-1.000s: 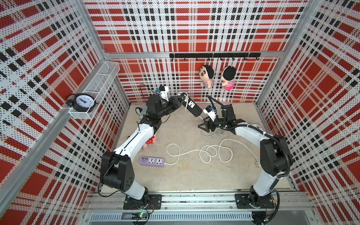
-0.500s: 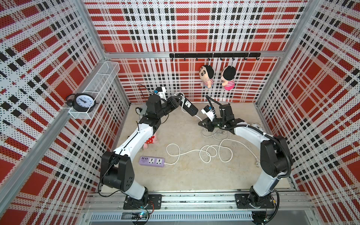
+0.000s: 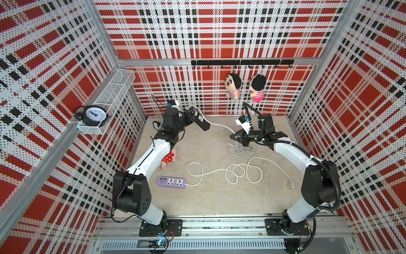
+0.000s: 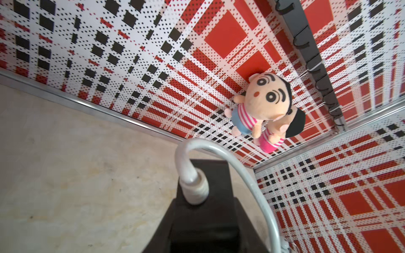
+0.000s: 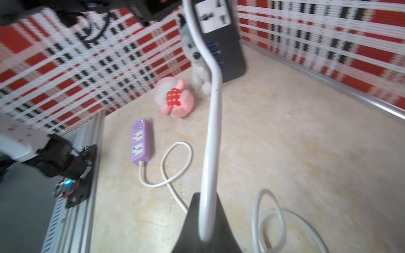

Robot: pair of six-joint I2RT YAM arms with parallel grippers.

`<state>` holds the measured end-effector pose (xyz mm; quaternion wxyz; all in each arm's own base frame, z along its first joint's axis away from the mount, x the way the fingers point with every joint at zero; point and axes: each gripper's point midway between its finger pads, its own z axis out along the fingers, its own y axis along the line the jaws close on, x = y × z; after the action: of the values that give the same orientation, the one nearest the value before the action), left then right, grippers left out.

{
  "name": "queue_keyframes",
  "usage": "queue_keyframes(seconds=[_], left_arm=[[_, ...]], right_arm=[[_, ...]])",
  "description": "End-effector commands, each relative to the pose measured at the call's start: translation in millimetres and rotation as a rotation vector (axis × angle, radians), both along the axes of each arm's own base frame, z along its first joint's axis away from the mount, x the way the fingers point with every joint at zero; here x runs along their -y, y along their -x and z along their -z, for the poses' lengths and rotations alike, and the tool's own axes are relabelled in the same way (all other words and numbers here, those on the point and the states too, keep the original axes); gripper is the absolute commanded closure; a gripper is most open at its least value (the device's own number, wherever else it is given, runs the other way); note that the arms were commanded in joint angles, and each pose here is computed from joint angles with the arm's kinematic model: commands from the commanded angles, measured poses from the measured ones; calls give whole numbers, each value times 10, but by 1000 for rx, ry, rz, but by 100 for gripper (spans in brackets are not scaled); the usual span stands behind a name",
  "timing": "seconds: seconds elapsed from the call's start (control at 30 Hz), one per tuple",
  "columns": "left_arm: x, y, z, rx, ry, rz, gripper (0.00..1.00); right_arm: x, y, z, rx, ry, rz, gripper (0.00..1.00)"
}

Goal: Unwrap the cord wrapped around the power strip
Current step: Unwrap the power cord from the power strip, then place the power strip at the center of the board.

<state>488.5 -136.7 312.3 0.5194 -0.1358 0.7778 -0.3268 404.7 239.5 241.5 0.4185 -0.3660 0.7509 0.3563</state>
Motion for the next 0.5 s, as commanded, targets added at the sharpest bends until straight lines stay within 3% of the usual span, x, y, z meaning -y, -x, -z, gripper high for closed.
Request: queue_keyframes(seconds=[0.0,0.1,0.23,0.47], left_arm=[[-71,-67,-90,2,-148,45,100],[91,-62,125,-92,-254,235,100],[371,76,599,-248,-376,480,100],[482,179,1312,-403,-490,601,100]], right_arm=[[436,-510,-39,41,169,289,100],[662,-711,-11,5,201,408,100],[736,-780,-17,-50,202,461,100],[747,-791,346,-227,278,504,100]])
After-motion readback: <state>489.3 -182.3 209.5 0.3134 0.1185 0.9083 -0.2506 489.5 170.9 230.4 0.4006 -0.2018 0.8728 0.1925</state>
